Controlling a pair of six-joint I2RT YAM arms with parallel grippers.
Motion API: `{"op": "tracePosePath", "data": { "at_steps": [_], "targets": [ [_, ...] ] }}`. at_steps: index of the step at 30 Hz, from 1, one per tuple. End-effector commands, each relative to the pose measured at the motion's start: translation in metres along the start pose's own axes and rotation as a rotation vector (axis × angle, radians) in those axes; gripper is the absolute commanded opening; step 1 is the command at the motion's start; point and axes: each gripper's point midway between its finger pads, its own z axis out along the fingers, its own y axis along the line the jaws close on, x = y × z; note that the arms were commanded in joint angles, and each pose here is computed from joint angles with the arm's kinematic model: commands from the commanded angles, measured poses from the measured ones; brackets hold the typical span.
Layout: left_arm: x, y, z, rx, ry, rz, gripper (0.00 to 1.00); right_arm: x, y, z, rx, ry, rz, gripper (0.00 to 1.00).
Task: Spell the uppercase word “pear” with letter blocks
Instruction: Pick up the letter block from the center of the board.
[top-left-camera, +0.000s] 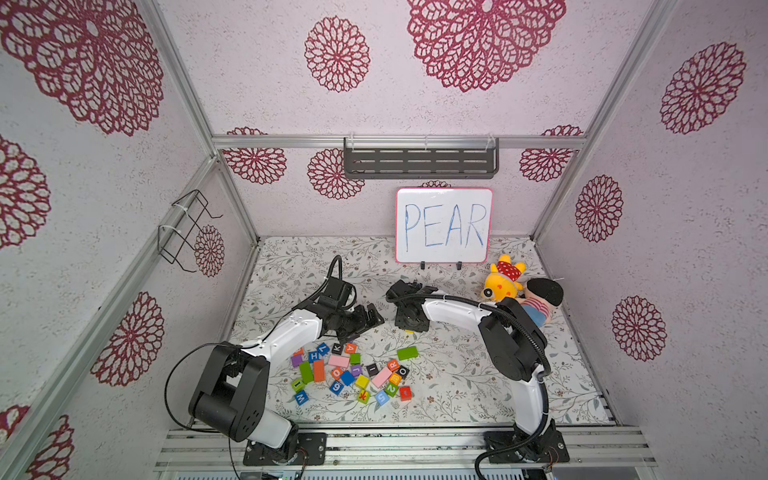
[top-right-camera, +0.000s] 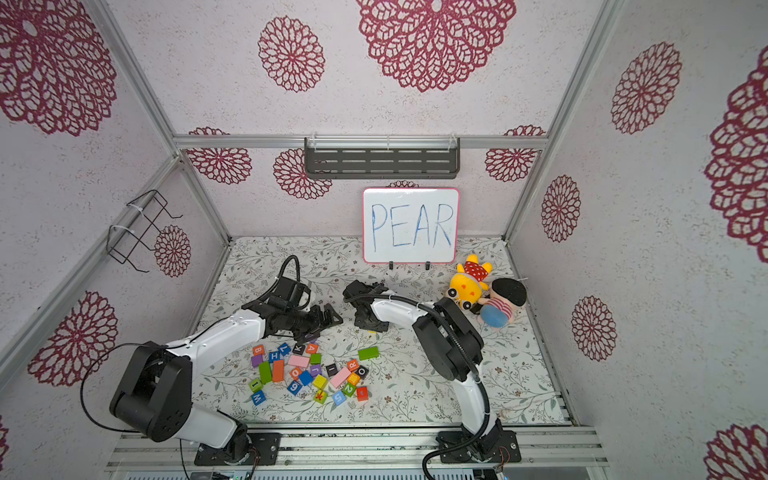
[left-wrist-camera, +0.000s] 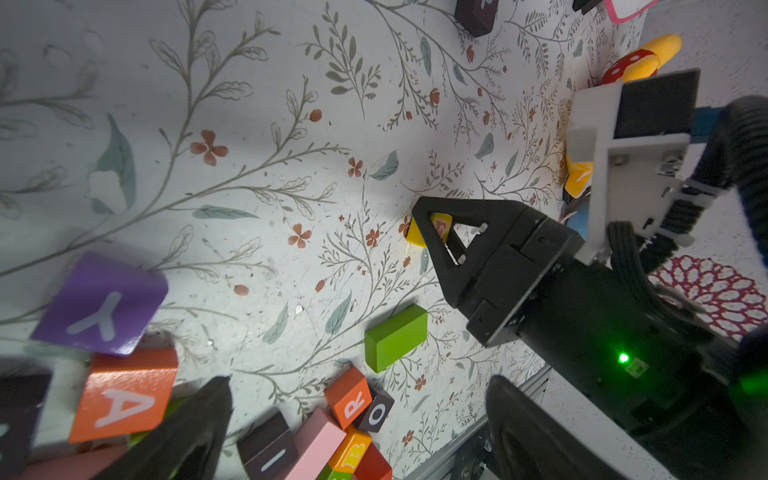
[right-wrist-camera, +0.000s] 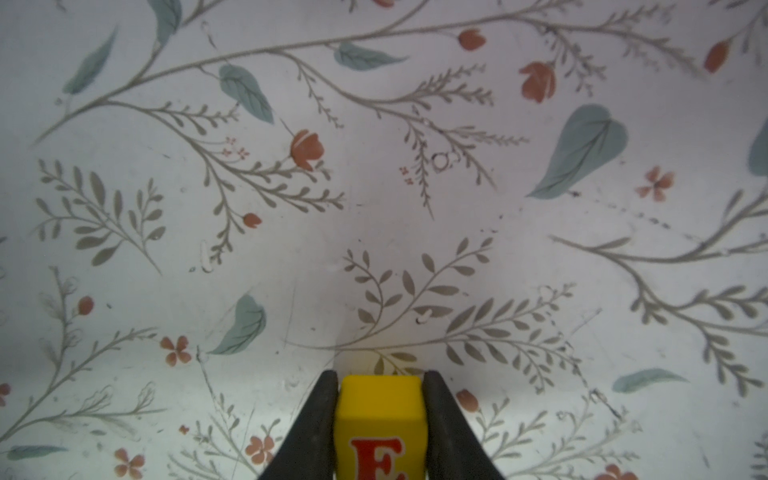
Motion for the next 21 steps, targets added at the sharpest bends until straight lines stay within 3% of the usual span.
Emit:
{"op": "tracePosePath", "data": {
  "at_steps": [1,13,21],
  "targets": [
    [-0.012,-0.007,0.005,0.020,-0.018,-0.015,0.98,-0.017,-0.004,-0.021,-0.012,-0.038,-0.007,0.32],
    [-0.082,-0.084,0.038,0.096,0.004,0.071,0.98,-0.102,-0.061,-0.025,0.014,-0.090,-0.011,0.29],
    [-0.125,-0.089,0.061,0.094,0.019,0.050,0.98,-0.151,-0.061,-0.008,-0.025,-0.064,-0.014,0.29]
  ]
}}
